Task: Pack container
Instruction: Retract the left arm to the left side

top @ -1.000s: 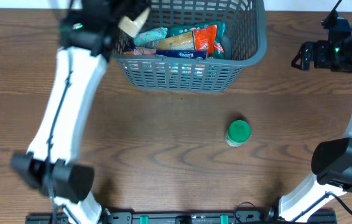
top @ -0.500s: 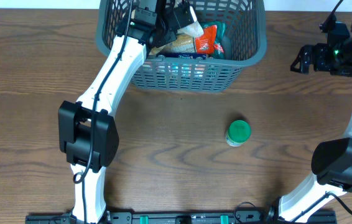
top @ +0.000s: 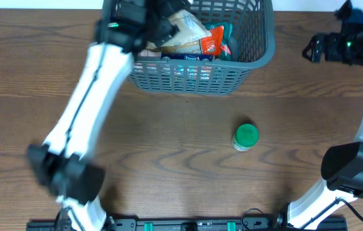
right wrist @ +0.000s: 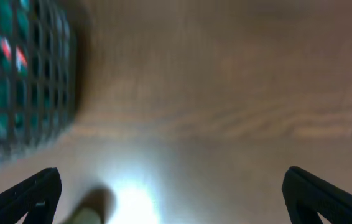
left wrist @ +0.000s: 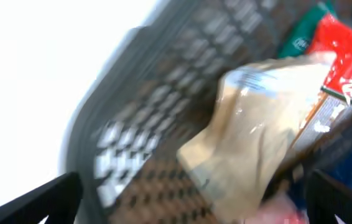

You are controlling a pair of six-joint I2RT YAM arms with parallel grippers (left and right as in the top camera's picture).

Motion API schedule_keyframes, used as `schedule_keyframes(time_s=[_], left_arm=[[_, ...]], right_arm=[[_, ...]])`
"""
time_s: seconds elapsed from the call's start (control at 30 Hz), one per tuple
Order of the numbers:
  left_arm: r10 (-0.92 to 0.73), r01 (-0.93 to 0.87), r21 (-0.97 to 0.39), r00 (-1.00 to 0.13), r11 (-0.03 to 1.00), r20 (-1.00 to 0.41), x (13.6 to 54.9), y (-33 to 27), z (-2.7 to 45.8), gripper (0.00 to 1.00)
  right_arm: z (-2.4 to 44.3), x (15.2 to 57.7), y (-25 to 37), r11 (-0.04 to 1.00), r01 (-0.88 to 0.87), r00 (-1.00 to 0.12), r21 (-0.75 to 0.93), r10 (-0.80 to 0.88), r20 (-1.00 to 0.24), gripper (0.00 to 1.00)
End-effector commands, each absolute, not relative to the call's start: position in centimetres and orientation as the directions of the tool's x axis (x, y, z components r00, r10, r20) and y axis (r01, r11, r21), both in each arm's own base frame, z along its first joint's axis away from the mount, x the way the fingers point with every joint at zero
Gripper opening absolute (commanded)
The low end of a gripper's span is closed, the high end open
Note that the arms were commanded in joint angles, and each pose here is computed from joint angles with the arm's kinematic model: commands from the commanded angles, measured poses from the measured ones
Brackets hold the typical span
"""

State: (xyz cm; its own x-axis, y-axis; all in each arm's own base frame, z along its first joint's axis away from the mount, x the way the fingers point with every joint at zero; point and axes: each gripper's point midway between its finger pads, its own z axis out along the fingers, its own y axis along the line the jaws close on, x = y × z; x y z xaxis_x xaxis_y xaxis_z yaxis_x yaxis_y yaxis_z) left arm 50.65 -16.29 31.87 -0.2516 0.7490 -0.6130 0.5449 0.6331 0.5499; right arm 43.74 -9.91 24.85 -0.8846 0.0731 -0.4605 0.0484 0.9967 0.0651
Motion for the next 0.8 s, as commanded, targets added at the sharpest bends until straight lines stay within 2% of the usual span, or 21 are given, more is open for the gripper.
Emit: schedule_keyframes(time_s=[0.0, 0.07, 0.17, 0.3, 0.4, 0.6, 0.77], left_arm=[[0.536, 0.353, 0.415, -0.393, 0.838, -0.747, 47.1, -10.3, 37.6, 0.99], [0.407, 0.258, 0.317, -0.500, 0.913, -0.765, 44.4, -6.6, 38.1, 0.99], [0.235, 0.107, 0.216, -0.627, 0.970, -0.743, 40.7, -1.3, 37.8, 0.98], [0.016, -0.106, 0.145, -0.751, 0.984, -0.660, 36.3, 5.4, 35.9, 0.99], [-0.103, -0.218, 0.115, -0.781, 0.969, -0.615, 34.8, 9.0, 34.4, 0.99], [-0.259, -0.321, 0.016, -0.791, 0.947, -0.554, 33.9, 13.4, 30.1, 0.99], [-0.427, -0.473, -0.035, -0.757, 0.880, -0.495, 32.8, 16.7, 25.4, 0.99]], right_arm=[[27.7, 45.2, -10.0, 0.984, 0.128, -0.819, 0.124, 0.175, -0.546, 0.99], [29.7, 45.7, -10.3, 0.972, 0.177, -0.776, 0.151, 0.233, -0.586, 0.99], [32.2, 44.9, -10.4, 0.956, 0.235, -0.742, 0.176, 0.293, -0.603, 0.99], [33.4, 40.9, -10.2, 0.941, 0.302, -0.780, 0.150, 0.335, -0.529, 0.99], [32.9, 37.7, -9.5, 0.937, 0.324, -0.830, 0.135, 0.349, -0.434, 0.99], [33.7, 35.4, -6.2, 0.946, 0.262, -0.848, 0.191, 0.320, -0.423, 0.99], [32.6, 30.8, -1.4, 0.967, 0.167, -0.903, 0.190, 0.228, -0.365, 0.99]])
